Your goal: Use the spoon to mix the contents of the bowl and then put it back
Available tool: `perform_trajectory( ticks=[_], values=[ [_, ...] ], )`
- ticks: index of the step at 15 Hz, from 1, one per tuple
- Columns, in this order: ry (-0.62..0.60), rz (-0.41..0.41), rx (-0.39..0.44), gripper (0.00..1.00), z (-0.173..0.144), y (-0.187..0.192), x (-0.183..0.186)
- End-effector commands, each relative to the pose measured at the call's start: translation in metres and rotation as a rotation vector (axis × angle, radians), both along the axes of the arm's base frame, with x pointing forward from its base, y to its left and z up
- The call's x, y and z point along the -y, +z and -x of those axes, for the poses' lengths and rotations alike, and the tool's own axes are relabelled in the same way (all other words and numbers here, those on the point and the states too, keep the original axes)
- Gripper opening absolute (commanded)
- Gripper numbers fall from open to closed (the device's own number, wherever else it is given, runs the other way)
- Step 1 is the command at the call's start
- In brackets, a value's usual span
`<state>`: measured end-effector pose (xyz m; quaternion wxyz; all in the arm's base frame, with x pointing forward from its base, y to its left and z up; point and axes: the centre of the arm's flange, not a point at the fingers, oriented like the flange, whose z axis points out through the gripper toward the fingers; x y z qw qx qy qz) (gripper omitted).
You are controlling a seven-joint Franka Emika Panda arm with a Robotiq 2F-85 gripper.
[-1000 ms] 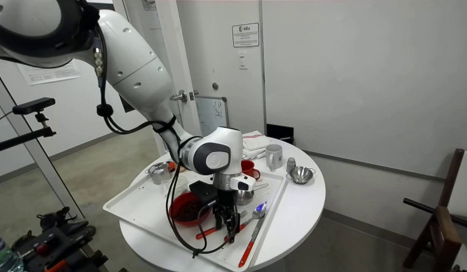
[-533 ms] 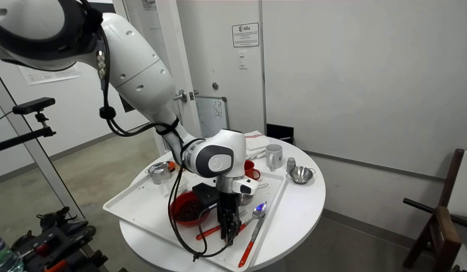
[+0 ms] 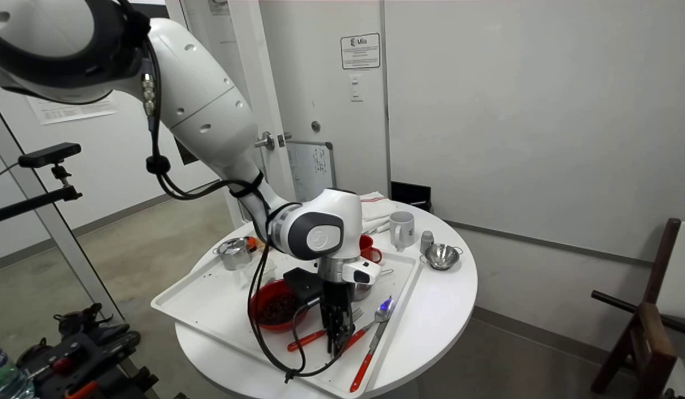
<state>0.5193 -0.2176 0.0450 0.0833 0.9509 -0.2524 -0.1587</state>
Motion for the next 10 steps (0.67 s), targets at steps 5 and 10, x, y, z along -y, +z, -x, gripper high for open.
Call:
perform_trajectory(
  ticks=[5, 10],
  values=[
    [0.061, 0.011, 0.095, 0.09, 0.01, 0.042, -0.013],
    [0.078, 0.038, 0.077, 0.09, 0.012, 0.081, -0.019]
  ],
)
